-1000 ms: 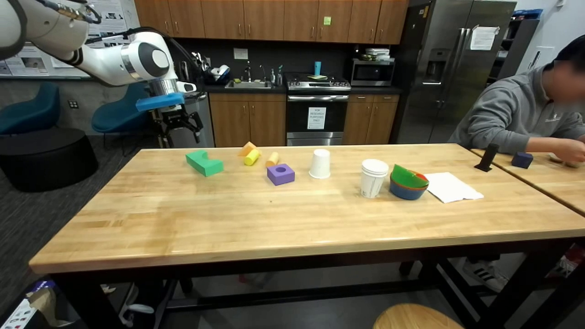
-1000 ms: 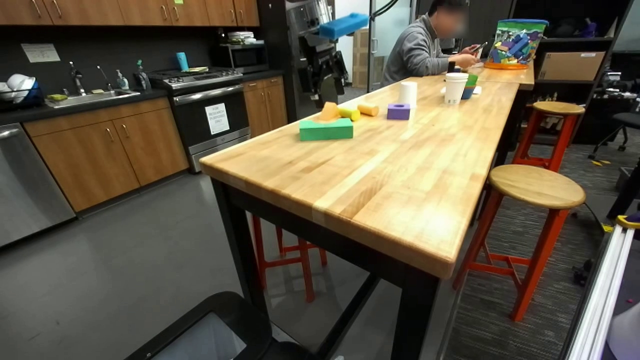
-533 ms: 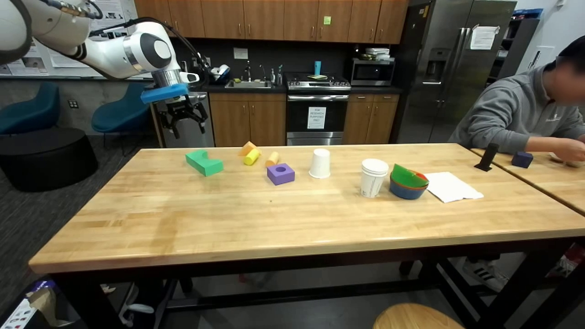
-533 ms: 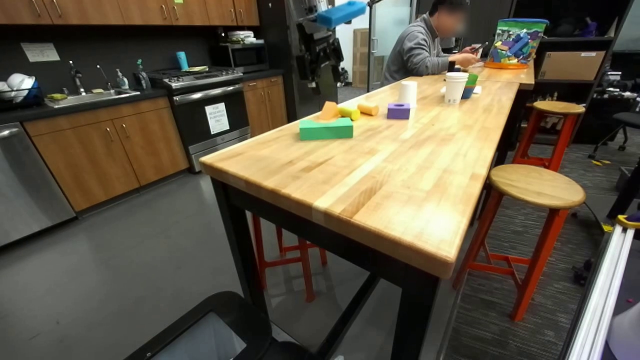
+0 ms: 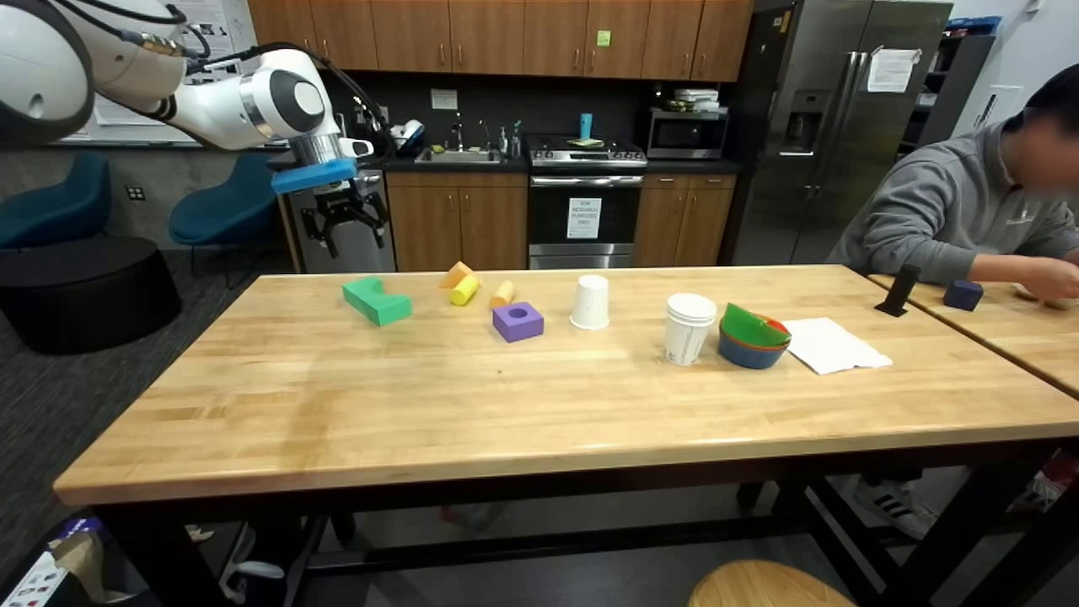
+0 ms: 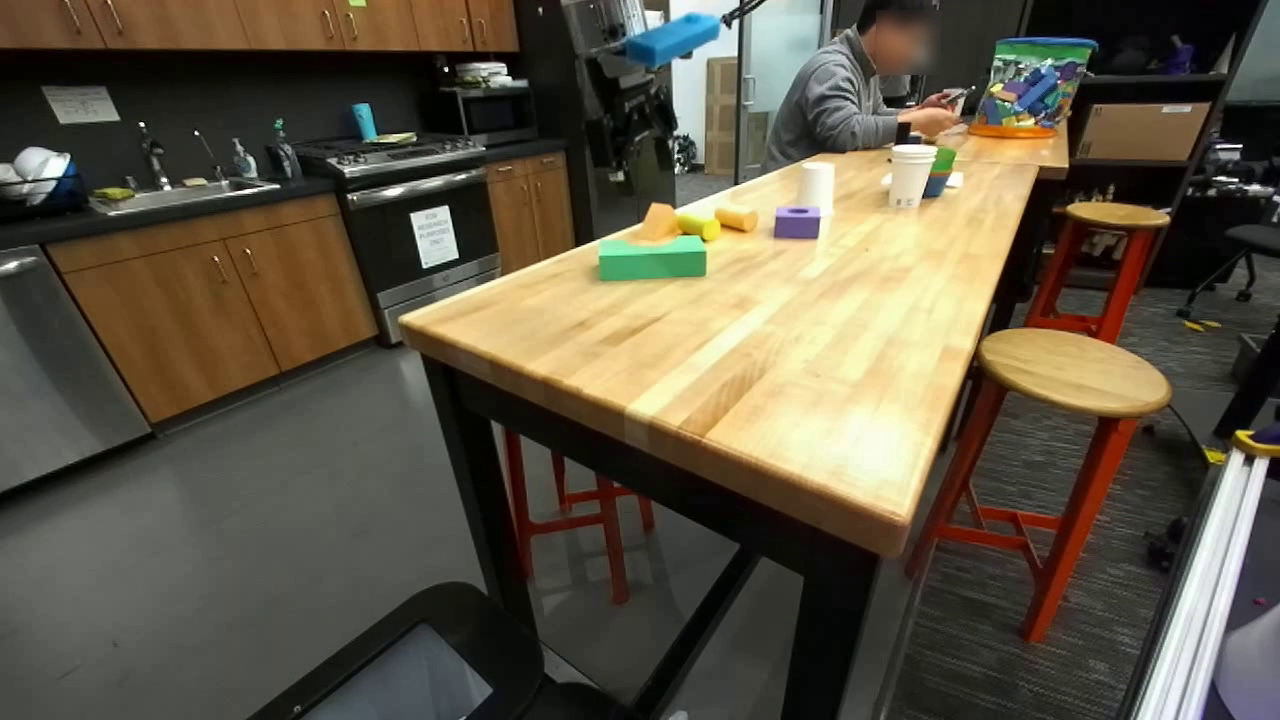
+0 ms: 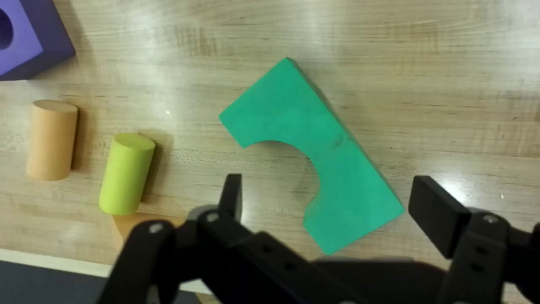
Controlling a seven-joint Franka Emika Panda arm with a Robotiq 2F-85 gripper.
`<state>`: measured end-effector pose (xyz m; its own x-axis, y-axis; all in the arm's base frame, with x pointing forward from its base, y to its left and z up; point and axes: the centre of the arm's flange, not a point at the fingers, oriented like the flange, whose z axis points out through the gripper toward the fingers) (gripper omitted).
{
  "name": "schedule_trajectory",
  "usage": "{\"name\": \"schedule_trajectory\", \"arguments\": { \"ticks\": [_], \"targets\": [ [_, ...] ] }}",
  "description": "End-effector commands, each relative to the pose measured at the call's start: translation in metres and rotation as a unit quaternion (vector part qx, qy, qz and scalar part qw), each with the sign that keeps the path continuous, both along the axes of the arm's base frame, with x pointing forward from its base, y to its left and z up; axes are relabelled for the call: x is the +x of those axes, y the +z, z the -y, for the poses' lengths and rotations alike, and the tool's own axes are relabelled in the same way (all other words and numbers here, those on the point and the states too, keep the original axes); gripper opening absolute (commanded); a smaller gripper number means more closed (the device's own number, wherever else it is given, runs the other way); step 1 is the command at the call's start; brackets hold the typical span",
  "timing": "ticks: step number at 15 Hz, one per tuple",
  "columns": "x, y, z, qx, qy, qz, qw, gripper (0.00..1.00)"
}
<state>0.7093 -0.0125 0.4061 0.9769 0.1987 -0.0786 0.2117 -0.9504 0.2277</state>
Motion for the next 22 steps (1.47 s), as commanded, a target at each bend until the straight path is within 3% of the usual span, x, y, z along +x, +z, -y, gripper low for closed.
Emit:
{"name": "schedule_trajectory", "arguments": {
  "ticks": [1,22],
  "targets": [
    [0.016,0.000,0.003,-0.006,0.008,-0.009,0.9999,1.00],
    [0.007,-0.040,-0.003,0.000,0.008,-0.026,0.9996,1.00]
  ]
}}
